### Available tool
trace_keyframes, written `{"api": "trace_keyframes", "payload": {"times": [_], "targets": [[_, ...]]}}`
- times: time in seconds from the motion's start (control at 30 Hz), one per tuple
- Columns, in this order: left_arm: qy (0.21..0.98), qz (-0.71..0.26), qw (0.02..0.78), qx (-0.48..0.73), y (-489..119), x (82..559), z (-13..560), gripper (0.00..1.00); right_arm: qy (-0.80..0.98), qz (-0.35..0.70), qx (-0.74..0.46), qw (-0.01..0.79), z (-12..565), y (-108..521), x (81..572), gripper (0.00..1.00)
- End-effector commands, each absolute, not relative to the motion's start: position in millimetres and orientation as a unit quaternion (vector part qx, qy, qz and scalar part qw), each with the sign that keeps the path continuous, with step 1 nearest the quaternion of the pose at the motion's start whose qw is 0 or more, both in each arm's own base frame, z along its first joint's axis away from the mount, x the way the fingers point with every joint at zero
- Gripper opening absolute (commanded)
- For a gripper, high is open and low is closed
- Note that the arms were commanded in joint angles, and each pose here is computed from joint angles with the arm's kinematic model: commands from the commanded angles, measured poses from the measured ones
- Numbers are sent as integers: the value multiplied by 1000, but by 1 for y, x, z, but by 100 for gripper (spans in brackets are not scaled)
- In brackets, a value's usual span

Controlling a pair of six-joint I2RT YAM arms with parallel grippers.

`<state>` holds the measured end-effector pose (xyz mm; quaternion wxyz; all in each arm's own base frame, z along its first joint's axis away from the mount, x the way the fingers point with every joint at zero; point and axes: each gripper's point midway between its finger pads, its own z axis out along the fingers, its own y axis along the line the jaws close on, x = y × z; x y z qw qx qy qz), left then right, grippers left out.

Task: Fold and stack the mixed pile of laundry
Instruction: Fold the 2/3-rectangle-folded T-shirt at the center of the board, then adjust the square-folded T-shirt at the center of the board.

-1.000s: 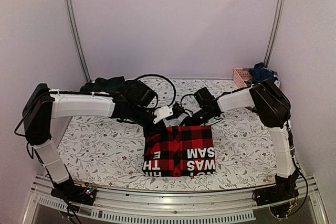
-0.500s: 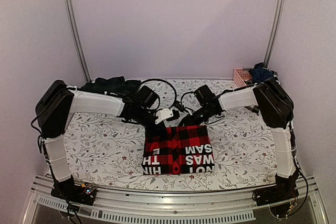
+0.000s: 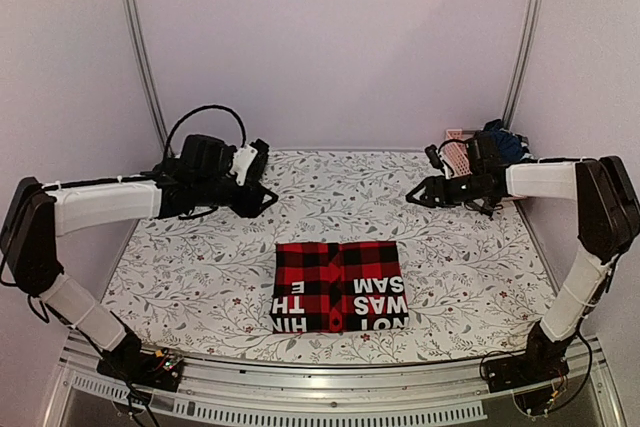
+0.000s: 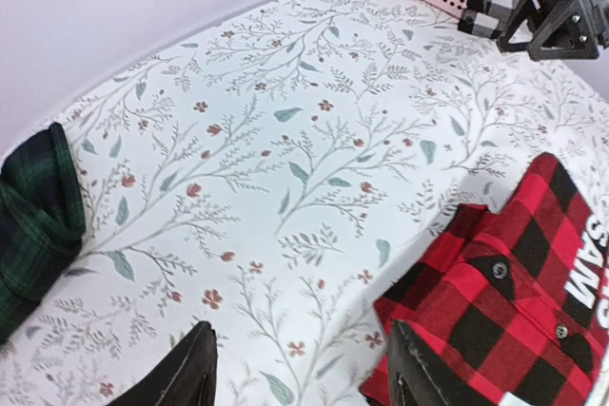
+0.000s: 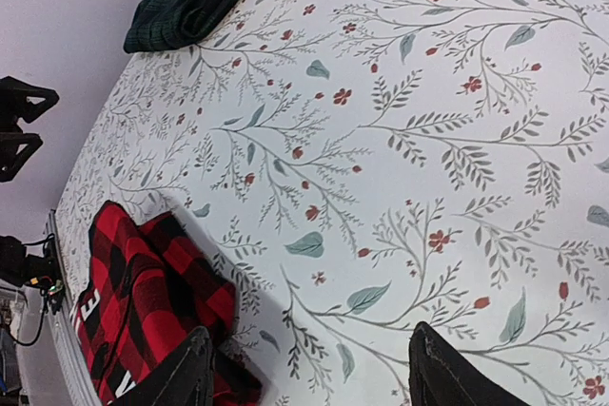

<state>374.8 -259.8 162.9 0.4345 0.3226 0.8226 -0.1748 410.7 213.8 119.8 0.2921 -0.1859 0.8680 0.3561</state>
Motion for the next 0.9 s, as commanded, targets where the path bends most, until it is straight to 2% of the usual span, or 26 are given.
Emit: {"api": "trace_keyframes", "payload": {"times": [0.0,0.2,0.4,0.5,0.6,0.73,0.8,0.87], "targets": [[844,-292,388,227,-264,334,147,61,832,441,-200,269,131,237,355,69],[862,-347,339,148,-253,302,115,63,817,480,-199,249,123,244,323,68],[859,-398,296,127,-267,291,89,62,823,476,-217,221,102,265,319,67],[850,-424,284,132,-278,291,85,58,824,478,-223,207,94,273,321,59],[841,-446,270,142,-289,292,80,49,824,478,-230,198,88,280,321,46],[829,-469,266,151,-296,291,82,15,827,473,-233,196,89,282,323,17],[827,-467,277,148,-294,293,88,2,827,470,-234,200,95,282,322,4],[824,-467,286,142,-289,296,96,0,825,469,-237,206,102,280,320,0]]}}
